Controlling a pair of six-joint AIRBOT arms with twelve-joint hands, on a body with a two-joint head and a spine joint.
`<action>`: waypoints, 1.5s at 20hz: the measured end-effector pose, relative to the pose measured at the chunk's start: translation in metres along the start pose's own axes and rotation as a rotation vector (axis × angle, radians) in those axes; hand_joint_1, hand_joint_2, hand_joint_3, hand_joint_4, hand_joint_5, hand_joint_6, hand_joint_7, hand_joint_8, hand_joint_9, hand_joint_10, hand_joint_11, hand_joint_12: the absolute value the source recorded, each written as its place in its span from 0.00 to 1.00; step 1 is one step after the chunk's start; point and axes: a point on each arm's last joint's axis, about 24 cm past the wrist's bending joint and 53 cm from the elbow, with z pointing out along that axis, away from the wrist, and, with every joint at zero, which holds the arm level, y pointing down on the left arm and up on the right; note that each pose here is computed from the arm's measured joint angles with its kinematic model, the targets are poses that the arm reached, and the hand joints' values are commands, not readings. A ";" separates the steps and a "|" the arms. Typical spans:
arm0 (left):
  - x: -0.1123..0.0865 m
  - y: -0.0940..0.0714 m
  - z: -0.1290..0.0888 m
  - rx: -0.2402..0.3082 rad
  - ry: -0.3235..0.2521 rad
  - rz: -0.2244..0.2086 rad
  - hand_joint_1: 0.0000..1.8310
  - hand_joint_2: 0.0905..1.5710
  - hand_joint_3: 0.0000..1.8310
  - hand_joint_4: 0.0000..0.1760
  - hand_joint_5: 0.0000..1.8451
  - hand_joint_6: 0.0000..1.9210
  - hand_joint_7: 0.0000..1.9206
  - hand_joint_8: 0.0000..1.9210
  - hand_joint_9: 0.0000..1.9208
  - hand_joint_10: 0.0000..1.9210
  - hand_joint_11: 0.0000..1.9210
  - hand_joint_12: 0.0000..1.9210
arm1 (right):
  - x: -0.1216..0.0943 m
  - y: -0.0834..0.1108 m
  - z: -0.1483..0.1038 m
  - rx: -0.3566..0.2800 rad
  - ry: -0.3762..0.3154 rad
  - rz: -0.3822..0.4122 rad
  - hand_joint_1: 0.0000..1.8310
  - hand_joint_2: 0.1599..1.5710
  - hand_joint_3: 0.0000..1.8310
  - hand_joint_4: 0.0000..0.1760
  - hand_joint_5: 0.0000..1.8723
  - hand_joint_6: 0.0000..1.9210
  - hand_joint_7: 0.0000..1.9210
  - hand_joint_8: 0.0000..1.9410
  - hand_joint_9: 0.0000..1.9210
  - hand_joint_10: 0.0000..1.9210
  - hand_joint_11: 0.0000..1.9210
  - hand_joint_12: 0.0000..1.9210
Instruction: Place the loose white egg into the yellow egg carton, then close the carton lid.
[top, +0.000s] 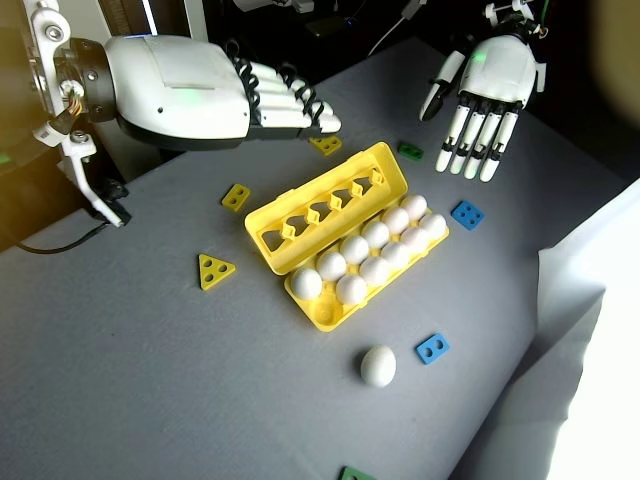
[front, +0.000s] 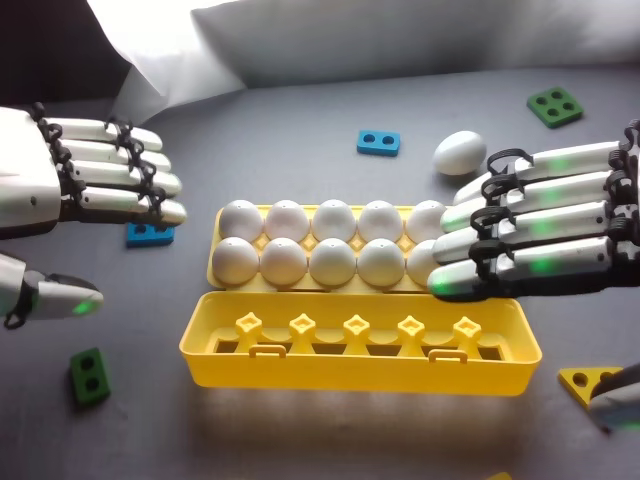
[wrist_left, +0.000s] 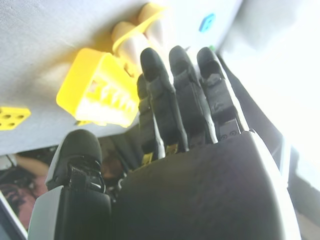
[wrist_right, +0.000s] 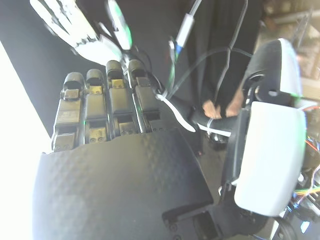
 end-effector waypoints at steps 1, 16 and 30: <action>-0.001 0.000 0.001 0.002 -0.002 0.000 0.00 0.82 0.00 0.00 0.08 0.00 0.05 0.00 0.03 0.00 0.00 0.05 | 0.001 -0.004 -0.004 0.026 0.002 0.004 0.00 0.76 0.01 0.00 0.07 0.00 0.05 0.00 0.04 0.00 0.00 0.13; 0.017 -0.003 0.000 0.017 0.103 0.024 0.00 0.83 0.00 0.00 0.12 0.00 0.09 0.00 0.08 0.00 0.00 0.13 | -0.066 -0.126 -0.065 0.423 -0.232 0.078 0.00 0.75 0.00 0.01 0.08 0.00 0.07 0.00 0.05 0.00 0.00 0.19; 0.021 0.004 -0.012 0.021 0.160 0.036 0.00 0.84 0.00 0.00 0.18 0.00 0.12 0.00 0.09 0.00 0.00 0.16 | -0.055 -0.112 -0.051 0.387 -0.196 0.044 0.14 0.45 0.00 1.00 0.13 0.01 0.00 0.00 0.00 0.00 0.00 0.00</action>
